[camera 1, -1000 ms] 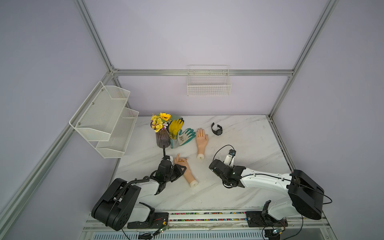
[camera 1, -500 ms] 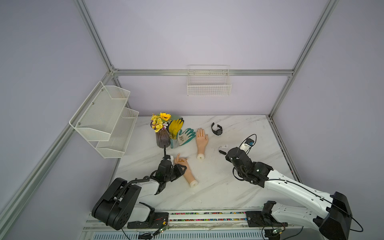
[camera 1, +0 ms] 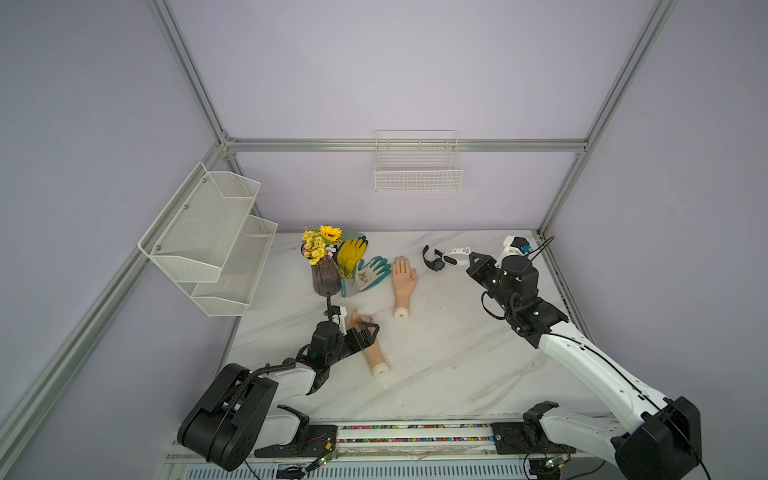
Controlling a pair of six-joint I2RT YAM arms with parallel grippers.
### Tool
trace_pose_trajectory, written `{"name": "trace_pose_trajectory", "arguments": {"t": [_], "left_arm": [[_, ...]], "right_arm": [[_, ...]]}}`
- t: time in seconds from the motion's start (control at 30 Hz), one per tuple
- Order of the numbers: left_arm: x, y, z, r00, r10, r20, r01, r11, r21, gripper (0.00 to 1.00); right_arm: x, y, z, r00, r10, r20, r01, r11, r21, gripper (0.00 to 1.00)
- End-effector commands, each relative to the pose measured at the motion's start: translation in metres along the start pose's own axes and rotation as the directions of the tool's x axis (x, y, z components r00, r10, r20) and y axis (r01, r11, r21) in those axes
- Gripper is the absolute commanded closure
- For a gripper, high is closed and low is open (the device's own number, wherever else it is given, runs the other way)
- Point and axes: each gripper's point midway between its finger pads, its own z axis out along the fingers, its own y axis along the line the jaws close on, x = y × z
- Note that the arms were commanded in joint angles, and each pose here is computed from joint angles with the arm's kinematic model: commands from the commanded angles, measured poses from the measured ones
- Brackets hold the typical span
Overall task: Take off the watch
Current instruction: Place the watch at the center of the board.
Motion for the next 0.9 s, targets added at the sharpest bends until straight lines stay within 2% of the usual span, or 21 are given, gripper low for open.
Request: {"name": "trace_pose_trajectory", "arguments": {"t": [0.0, 0.03, 0.2, 0.37, 0.47, 0.67, 0.77, 0.87], "left_arm": [[0.020, 0.021, -0.006, 0.998, 0.039, -0.055, -0.044, 0.994, -0.099, 0.00], [0.018, 0.017, -0.008, 0.997, 0.059, -0.047, -0.064, 0.993, -0.100, 0.00], [0.005, 0.003, -0.029, 0.986, 0.165, 0.037, -0.159, 0.979, -0.125, 0.00], [-0.016, -0.024, -0.057, 0.940, 0.306, 0.149, -0.287, 0.948, -0.140, 0.00], [-0.024, -0.048, -0.072, 0.906, 0.372, 0.204, -0.357, 0.928, -0.108, 0.00], [-0.041, -0.101, -0.102, 0.850, 0.430, 0.305, -0.456, 0.890, 0.017, 0.00], [-0.046, -0.117, -0.115, 0.823, 0.453, 0.343, -0.497, 0.866, 0.047, 0.00], [-0.051, -0.117, -0.124, 0.810, 0.456, 0.368, -0.500, 0.865, 0.029, 0.00]], "right_arm": [[-0.010, 0.020, 0.009, 0.995, 0.090, -0.051, -0.098, 0.972, -0.211, 1.00], [-0.015, 0.018, 0.011, 0.991, 0.119, -0.057, -0.130, 0.962, -0.238, 1.00], [-0.021, -0.026, 0.041, 0.968, 0.236, -0.091, -0.250, 0.945, -0.211, 1.00], [-0.022, -0.076, 0.075, 0.911, 0.407, -0.073, -0.411, 0.909, -0.063, 0.99], [-0.013, -0.102, 0.095, 0.884, 0.462, -0.071, -0.463, 0.886, 0.014, 1.00], [0.008, -0.141, 0.134, 0.845, 0.529, -0.076, -0.519, 0.846, 0.123, 1.00], [0.017, -0.157, 0.149, 0.825, 0.560, -0.073, -0.545, 0.824, 0.156, 1.00], [0.028, -0.178, 0.158, 0.782, 0.620, -0.060, -0.598, 0.775, 0.203, 1.00]]}}
